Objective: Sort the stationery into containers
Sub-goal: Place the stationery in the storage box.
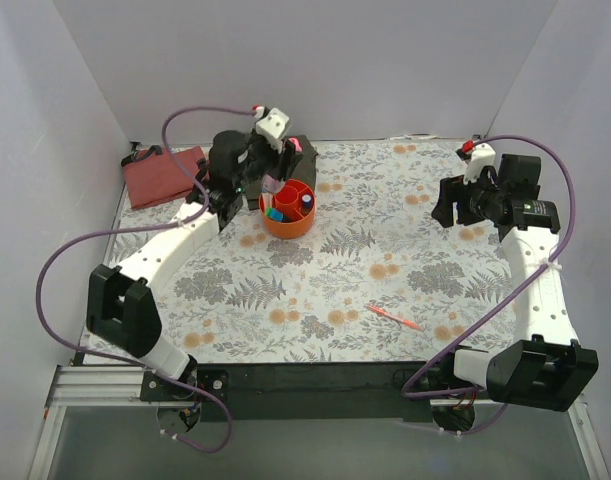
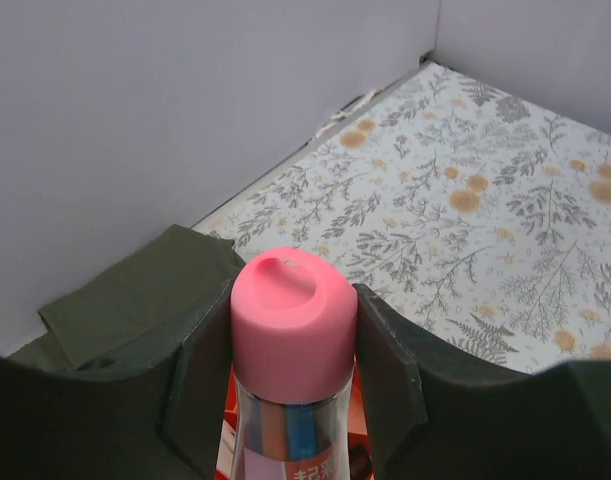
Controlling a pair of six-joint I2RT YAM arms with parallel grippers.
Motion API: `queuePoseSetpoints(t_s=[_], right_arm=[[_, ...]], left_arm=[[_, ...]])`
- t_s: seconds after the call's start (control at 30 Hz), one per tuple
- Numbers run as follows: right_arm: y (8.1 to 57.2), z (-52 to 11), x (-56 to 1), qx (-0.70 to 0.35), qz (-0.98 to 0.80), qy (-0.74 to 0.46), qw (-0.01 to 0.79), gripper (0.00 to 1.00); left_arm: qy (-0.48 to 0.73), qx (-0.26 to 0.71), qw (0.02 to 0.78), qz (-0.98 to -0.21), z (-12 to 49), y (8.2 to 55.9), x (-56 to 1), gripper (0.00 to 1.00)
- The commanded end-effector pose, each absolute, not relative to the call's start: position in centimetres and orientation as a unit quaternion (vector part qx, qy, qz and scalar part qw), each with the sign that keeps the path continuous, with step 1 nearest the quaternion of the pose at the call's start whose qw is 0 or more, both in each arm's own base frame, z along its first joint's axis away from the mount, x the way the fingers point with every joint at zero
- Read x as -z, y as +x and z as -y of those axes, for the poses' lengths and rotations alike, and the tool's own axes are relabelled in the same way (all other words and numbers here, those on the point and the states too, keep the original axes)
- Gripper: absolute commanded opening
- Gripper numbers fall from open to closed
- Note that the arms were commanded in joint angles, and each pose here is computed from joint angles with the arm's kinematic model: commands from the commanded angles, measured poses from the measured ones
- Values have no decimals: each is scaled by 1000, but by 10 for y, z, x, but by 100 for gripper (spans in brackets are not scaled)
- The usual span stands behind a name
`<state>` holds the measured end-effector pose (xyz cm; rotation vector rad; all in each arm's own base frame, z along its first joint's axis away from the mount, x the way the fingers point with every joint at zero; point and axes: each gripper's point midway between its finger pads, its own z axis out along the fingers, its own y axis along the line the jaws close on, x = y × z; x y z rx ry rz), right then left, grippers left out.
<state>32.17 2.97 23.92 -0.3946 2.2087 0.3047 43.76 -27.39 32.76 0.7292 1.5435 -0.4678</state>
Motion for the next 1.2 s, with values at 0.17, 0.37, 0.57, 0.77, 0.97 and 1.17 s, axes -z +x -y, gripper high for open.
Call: queuePoseSetpoints(t_s=[0.17, 0.37, 0.57, 0.77, 0.97, 1.17], right_arm=[[332, -24, -260, -104, -876, -154, 445, 72], [329, -19, -244, -92, -886, -156, 427, 72], [326, -16, -227, -86, -896, -159, 405, 72], [323, -17, -219, -95, -903, -166, 384, 72], [331, -12, -216, -83, -906, -174, 377, 72], [330, -13, -207, -88, -908, -177, 369, 72]], left_arm=[[155, 253, 810, -506, 249, 427, -392, 0], [127, 244, 827, -491, 243, 436, -397, 0], [114, 246, 836, -477, 236, 431, -373, 0], [102, 255, 856, -437, 232, 423, -365, 0], [99, 265, 852, -441, 233, 425, -342, 0], [95, 256, 850, -451, 234, 444, -319, 0]])
